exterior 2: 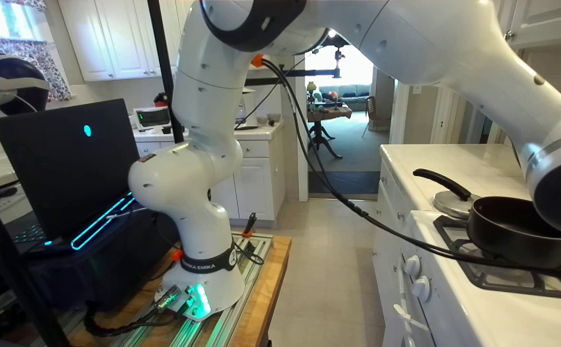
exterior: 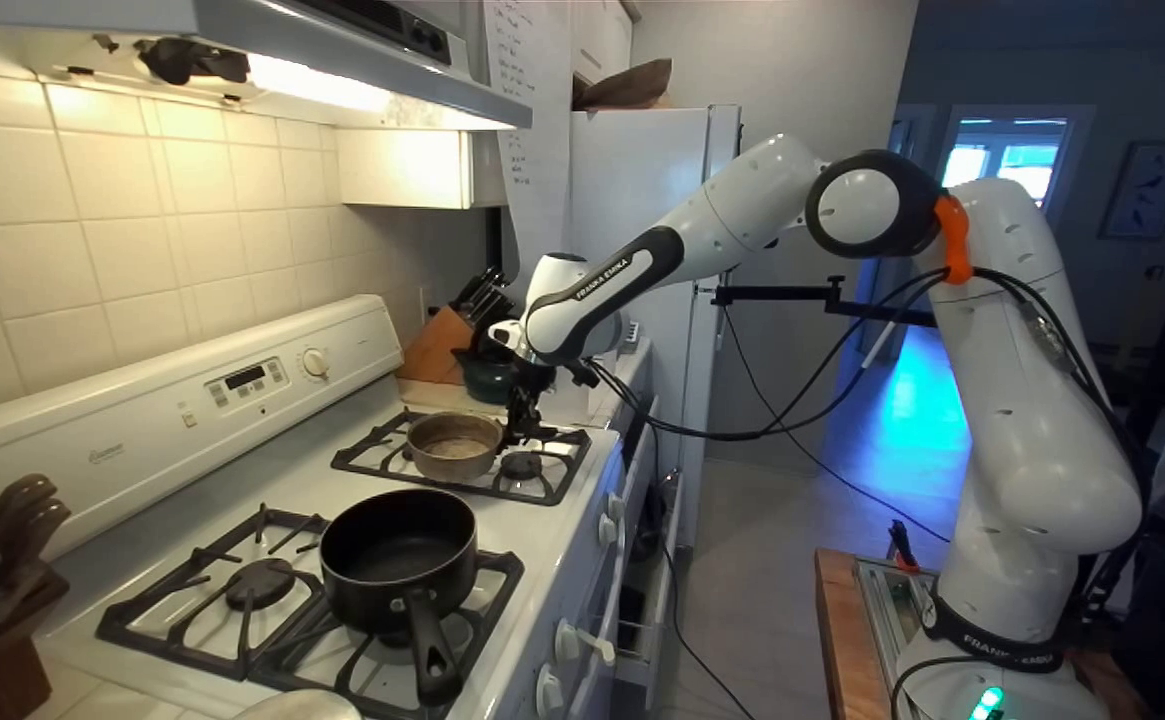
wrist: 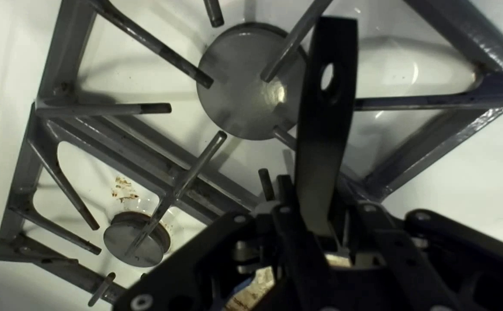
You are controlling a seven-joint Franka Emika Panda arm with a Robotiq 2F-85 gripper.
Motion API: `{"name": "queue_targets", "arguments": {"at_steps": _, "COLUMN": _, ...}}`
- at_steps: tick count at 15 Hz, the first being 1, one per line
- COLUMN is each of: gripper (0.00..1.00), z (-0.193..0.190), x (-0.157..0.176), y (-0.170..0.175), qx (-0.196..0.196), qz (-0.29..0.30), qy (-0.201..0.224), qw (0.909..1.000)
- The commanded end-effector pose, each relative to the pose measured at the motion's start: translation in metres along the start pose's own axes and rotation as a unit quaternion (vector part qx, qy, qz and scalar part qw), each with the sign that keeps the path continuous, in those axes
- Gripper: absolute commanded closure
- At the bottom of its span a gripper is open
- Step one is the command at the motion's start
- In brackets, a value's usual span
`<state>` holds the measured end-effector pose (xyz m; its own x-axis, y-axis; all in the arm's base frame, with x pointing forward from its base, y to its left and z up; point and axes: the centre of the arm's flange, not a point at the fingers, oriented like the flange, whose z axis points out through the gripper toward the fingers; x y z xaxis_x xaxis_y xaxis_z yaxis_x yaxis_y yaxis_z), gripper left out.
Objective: Pour the liquid in the silver saucepan into the black saucepan.
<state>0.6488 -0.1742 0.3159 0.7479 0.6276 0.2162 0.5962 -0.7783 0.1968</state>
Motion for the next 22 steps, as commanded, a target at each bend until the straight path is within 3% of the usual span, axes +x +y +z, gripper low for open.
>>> {"name": "queue_targets", "arguments": {"at_steps": 1, "gripper": 0.94, "z": -0.024, "x": 0.006, "y": -0.011, "qx": -0.029, "qz": -0.01, "qy": 0.013, "qw": 0.9994}}
{"name": "queue_targets", "arguments": {"at_steps": 10, "gripper": 0.94, "z": -0.058, "x": 0.039, "y": -0.042, "qx": -0.039, "qz": -0.082, "qy": 0.019, "qw": 0.9957}}
{"name": "queue_targets", "arguments": {"at_steps": 15, "gripper": 0.94, "z": -0.068, "x": 0.063, "y": -0.062, "qx": -0.062, "qz": -0.13, "qy": 0.009, "qw": 0.9895}}
{"name": "queue_targets", "arguments": {"at_steps": 22, "gripper": 0.94, "z": -0.077, "x": 0.084, "y": -0.075, "qx": -0.1, "qz": -0.154, "qy": 0.017, "qw": 0.9828}}
